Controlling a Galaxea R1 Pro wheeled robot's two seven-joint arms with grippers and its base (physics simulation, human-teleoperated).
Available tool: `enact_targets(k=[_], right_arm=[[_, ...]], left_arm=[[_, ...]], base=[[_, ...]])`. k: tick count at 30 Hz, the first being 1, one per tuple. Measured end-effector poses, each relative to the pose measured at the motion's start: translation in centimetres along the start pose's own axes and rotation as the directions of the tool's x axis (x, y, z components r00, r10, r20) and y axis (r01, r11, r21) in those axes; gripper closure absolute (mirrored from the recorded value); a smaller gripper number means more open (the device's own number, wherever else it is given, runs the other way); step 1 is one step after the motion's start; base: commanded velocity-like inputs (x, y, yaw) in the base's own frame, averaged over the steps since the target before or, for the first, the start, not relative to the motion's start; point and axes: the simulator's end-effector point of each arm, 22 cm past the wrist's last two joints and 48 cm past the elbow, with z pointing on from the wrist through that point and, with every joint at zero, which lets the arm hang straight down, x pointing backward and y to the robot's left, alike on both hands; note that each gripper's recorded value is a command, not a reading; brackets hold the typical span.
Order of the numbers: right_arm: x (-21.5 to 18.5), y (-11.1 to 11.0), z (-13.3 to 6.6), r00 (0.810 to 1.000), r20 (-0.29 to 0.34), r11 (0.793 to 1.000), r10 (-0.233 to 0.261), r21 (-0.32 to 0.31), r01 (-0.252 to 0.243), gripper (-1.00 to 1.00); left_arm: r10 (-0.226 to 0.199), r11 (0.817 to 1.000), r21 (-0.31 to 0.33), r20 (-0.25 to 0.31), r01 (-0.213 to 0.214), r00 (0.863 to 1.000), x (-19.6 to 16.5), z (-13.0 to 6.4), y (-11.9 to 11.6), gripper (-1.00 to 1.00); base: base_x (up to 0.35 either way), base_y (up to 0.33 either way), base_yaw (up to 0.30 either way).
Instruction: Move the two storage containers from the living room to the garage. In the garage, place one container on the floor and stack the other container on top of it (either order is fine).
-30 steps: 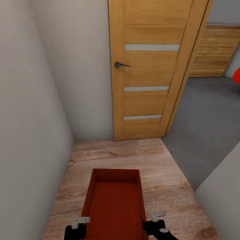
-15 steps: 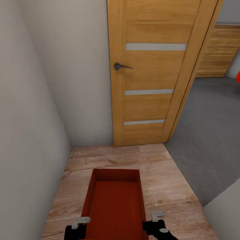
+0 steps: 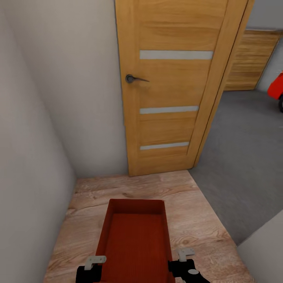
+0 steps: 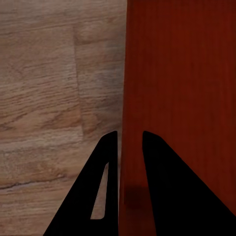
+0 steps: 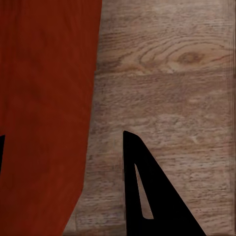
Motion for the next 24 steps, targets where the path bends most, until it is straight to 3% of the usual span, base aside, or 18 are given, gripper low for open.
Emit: enact_targets(k=[11,24], right_arm=[[0.0,0.0,0.0,1.0,0.0,1.0,0.0,0.0,0.0,1.0],[-0.01,0.0,-0.01,1.0,0.0,1.0,0.0,0.0,0.0,1.0]], left_arm=[[0.0,1.0,0.0,0.0,0.0,1.0,-0.01,0.0,0.0,1.0],[0.0,1.0,0.0,0.001,0.0,1.0,-0.02,-0.02,0.0,1.0]], base=[[0.002,0.0,-0.239],[0.177,0.089,-0.027]])
